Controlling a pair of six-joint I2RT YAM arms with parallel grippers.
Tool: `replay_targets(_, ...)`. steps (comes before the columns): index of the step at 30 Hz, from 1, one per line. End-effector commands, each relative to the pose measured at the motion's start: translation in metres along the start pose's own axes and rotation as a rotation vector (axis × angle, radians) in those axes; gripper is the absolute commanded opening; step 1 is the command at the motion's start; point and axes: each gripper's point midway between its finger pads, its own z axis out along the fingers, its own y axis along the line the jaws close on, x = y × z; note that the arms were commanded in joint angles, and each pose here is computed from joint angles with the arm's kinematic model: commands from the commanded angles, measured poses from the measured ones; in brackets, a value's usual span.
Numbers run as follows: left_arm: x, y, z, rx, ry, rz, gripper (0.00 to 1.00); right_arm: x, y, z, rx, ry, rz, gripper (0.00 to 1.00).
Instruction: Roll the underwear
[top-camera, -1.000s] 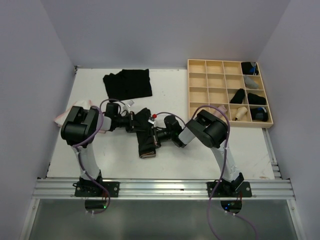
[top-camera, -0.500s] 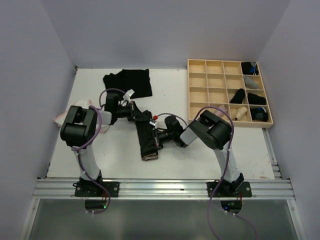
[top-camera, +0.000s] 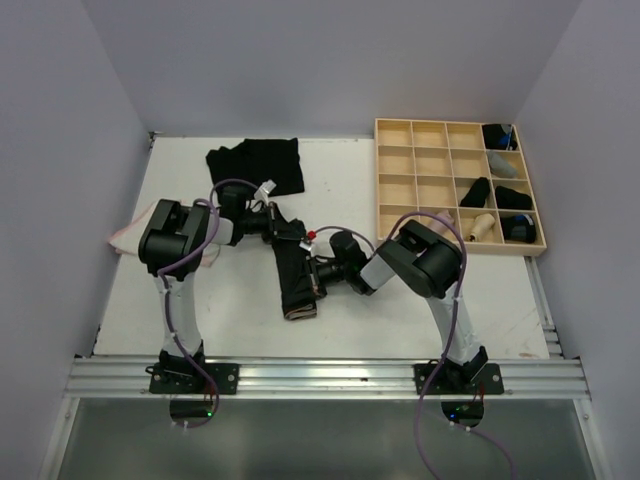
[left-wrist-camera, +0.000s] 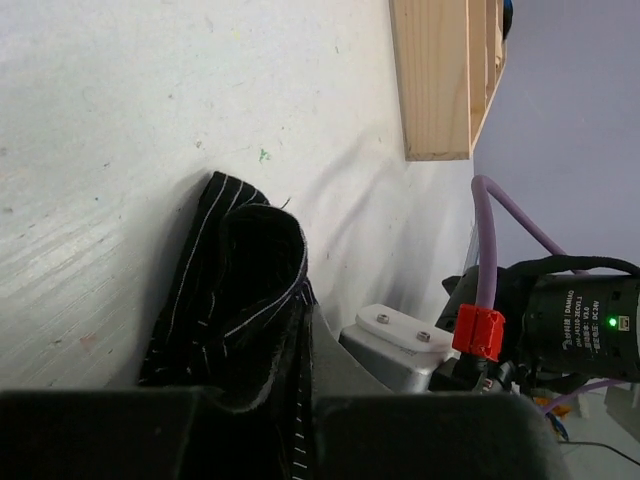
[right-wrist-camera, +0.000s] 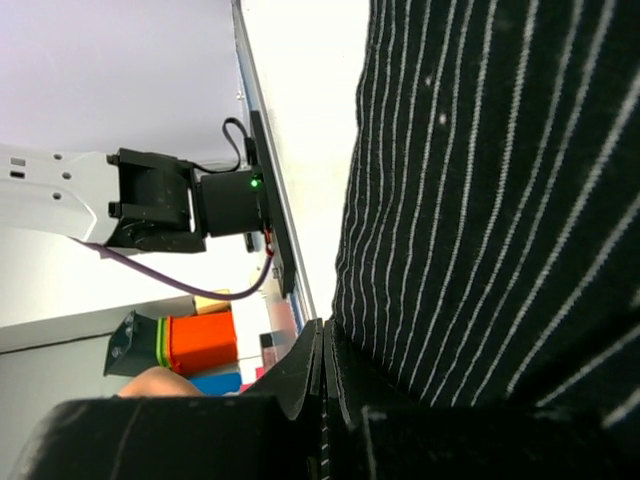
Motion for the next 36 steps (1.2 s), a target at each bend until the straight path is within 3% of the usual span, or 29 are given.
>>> replay_targets(1, -0.037, -0.034, -0.006, 0.072, -0.072, 0.168, 0.07, -0.022, 0.043, -0.003, -0.07, -0.032, -0.1, 0.0)
replay_targets(6, -0.055, -0.101, -0.032, 0.163, -0.103, 0.349, 0.29, -0.037, 0.113, -0.029, -0.164, -0.069, -0.205, 0.09)
replay_targets(10, -0.046, -0.119, -0.055, 0.127, -0.115, 0.41, 0.41, -0.028, 0.114, -0.044, -0.142, -0.048, -0.267, 0.15)
replay_targets(11, -0.049, -0.129, -0.065, 0.117, -0.139, 0.485, 0.44, -0.021, 0.098, -0.046, -0.082, -0.022, -0.206, 0.15)
replay_targets(13, -0.041, -0.122, -0.076, 0.041, -0.128, 0.499, 0.45, -0.02, 0.086, -0.049, -0.029, -0.018, -0.3, 0.15)
replay_targets(14, -0.041, -0.126, -0.085, 0.002, -0.139, 0.637, 0.45, -0.011, 0.07, -0.05, 0.035, 0.021, -0.242, 0.15)
replay_targets(16, -0.024, -0.121, -0.098, -0.073, -0.11, 0.682, 0.46, -0.017, 0.054, -0.05, 0.095, 0.037, -0.324, 0.15)
replay_targets(20, 0.024, -0.103, -0.115, -0.133, 0.047, 0.978, 0.47, -0.019, 0.031, -0.045, 0.14, 0.065, -0.31, 0.15)
replay_targets(23, 0.083, -0.066, -0.116, -0.251, 0.217, 1.197, 0.47, -0.025, 0.017, -0.038, 0.144, 0.053, -0.301, 0.15)
replay_targets(25, 0.099, -0.082, -0.107, -0.214, 0.21, 1.386, 0.46, -0.027, 0.01, -0.034, 0.142, 0.048, -0.275, 0.15)
replay_targets(28, 0.121, -0.082, -0.098, -0.191, 0.225, 1.524, 0.46, -0.026, -0.008, -0.03, 0.17, 0.049, -0.227, 0.15)
replay_targets(36, 0.156, -0.086, -0.076, -0.129, 0.27, 1.781, 0.47, -0.011, -0.059, -0.029, 0.265, 0.093, -0.114, 0.14)
